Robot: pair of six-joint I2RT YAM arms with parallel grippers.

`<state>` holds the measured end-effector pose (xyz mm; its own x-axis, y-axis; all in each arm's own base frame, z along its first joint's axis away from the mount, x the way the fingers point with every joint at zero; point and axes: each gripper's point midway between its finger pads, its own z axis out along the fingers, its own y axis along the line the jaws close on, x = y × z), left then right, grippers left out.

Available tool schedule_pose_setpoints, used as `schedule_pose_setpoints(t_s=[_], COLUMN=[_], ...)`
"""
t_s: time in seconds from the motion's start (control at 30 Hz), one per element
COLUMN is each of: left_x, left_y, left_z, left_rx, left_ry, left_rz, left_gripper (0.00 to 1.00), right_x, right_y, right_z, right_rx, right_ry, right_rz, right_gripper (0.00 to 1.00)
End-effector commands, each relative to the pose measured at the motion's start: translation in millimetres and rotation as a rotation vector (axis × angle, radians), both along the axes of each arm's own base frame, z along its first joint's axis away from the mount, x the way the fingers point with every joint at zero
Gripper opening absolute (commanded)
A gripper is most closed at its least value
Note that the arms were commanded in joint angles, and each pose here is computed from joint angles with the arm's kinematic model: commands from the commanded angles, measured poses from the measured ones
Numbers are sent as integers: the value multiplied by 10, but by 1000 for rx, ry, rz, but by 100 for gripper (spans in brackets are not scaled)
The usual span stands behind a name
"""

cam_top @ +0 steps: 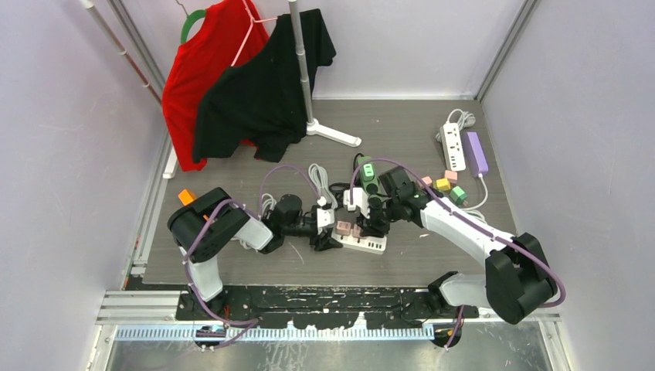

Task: Pull the plug off the socket
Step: Remove the plug from the socket.

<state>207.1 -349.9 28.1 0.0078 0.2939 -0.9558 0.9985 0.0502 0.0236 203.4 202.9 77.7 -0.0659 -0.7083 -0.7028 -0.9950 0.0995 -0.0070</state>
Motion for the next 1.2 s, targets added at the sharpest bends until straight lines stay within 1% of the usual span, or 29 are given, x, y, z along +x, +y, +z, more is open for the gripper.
schedule_pose_setpoints(t_s=[0.0, 0.07, 0.13, 0.2, 0.3, 0.37, 0.47, 0.57, 0.63, 0.7, 0.8, 0.87, 0.97, 1.1, 1.17], left_x=[-35, -37, -38, -38, -45, -47, -48, -44, -49, -54, -49, -50, -45, -43, -37], left_y=[24, 27, 34, 38, 45, 35, 26, 36, 45, 53, 57, 57, 58, 52, 53], left_z=[17, 23, 10, 5, -4, 8, 16, 12, 12, 6, 12, 9, 6, 12, 16], left_rx=[-3, -4, -2, 0, 1, -3, -6, -4, -4, -2, -3, -2, -1, -3, -4], left_ry=[0, 1, 5, 5, 7, 5, 9, 9, 10, 11, 8, 7, 5, 4, 3], left_rz=[5, 6, 8, 11, 10, 7, 6, 12, 13, 15, 18, 17, 19, 19, 21], left_gripper=[4, 4, 3, 3, 3, 3, 3, 2, 2, 2, 2, 2, 2, 2, 2], right_x=[-222, -99, 61, 205, 263, 152, -238, -342, -225, -56, 163, 210, 142, -238, -353], right_y=[157, 243, 247, 138, -80, -105, -6, 116, 218, 241, 125, -20, -144, -81, 10], right_z=[13, 59, 90, 87, 31, 25, 18, -21, 12, 31, 62, 61, 93, 70, 53], right_rx=[40, 64, 55, 21, -50, -43, 10, 23, 48, 43, 14, -12, -19, 28, 49], right_ry=[28, 21, -7, -53, -118, -103, 0, 38, 32, 22, -34, -55, -82, 12, 36], right_rz=[91, 18, -58, -105, -101, -43, 132, 167, 108, 0, -77, -88, -42, 129, 187], right_gripper=[1, 1, 1, 1, 1, 1, 1, 1, 1, 1, 1, 1, 1, 1, 1])
